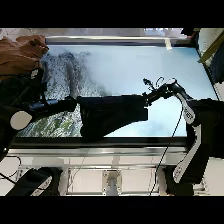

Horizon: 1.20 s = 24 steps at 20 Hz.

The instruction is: Fold the clothes and pants, and hang the long-sleeved shirts on hangers.

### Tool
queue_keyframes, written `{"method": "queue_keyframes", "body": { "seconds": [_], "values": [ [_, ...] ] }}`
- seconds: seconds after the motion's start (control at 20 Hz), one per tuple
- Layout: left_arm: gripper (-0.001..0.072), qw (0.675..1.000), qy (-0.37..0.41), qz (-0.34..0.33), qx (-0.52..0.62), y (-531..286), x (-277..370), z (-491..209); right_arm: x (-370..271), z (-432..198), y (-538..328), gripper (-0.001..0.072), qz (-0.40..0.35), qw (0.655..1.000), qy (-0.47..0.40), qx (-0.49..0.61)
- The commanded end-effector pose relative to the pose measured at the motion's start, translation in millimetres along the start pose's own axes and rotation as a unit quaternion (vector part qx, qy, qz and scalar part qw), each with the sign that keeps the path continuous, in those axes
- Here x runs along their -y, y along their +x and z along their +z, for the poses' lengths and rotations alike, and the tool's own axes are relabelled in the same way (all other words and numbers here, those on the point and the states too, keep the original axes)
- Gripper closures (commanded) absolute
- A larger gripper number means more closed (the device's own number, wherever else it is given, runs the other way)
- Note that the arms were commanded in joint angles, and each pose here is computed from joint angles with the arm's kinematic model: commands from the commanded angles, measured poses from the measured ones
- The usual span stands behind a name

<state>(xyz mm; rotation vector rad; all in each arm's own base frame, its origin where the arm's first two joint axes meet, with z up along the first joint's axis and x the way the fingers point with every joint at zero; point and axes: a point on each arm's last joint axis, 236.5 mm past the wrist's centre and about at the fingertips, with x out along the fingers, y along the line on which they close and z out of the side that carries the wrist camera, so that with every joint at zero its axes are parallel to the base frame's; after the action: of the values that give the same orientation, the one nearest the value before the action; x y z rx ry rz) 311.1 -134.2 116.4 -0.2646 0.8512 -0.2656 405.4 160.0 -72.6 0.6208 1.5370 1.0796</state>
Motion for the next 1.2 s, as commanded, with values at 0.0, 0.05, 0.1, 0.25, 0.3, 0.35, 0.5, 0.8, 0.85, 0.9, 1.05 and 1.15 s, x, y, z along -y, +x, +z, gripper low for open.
{"method": "queue_keyframes", "body": {
  "seconds": [0.0,0.05,0.1,0.25,0.3,0.35,0.5,0.8,0.85,0.9,1.05,1.15],
  "values": [
    [0.014,1.0,0.001,0.002,0.001,0,-1,1,-20,21,-35,0.0694,-0.017,0.999,-0.019,0.041],
    [0.014,1.0,0.003,0.004,0.002,0,-2,1,-26,27,-55,0.0694,-0.028,0.997,-0.023,0.064],
    [0.014,1.0,0.004,0.005,0.002,0,-3,1,-33,33,-82,0.0694,-0.041,0.994,-0.027,0.093],
    [0.014,1.0,0.012,0.016,0.005,0,-8,3,-50,40,-177,0.0695,-0.084,0.976,-0.019,0.202],
    [0.014,1.0,0.014,0.018,0.006,0,-9,3,-56,34,-212,0.0696,-0.1,0.966,-0.015,0.239],
    [0.014,1.0,0.014,0.019,0.006,0,-9,3,-60,25,-243,0.0695,-0.115,0.956,-0.006,0.271],
    [0.014,1.0,0.017,0.022,0.007,0,-10,3,-52,-35,-325,0.0696,-0.194,0.92,0.059,0.336],
    [0.014,0.999,0.02,0.026,0.008,0,-12,4,-39,-190,-427,0.0696,-0.314,0.829,0.193,0.42],
    [0.0141,0.999,0.02,0.026,0.008,-1,-12,4,-34,-214,-433,0.0696,-0.315,0.813,0.219,0.438],
    [0.014,0.999,0.02,0.026,0.008,-1,-12,4,-28,-241,-435,0.0696,-0.312,0.797,0.25,0.454],
    [0.014,0.999,0.02,0.026,0.008,-1,-12,4,-8,-308,-429,0.0696,-0.294,0.737,0.329,0.513],
    [0.014,0.999,0.02,0.026,0.008,-1,-12,4,7,-346,-409,0.0696,-0.26,0.71,0.383,0.53]
  ]
}}
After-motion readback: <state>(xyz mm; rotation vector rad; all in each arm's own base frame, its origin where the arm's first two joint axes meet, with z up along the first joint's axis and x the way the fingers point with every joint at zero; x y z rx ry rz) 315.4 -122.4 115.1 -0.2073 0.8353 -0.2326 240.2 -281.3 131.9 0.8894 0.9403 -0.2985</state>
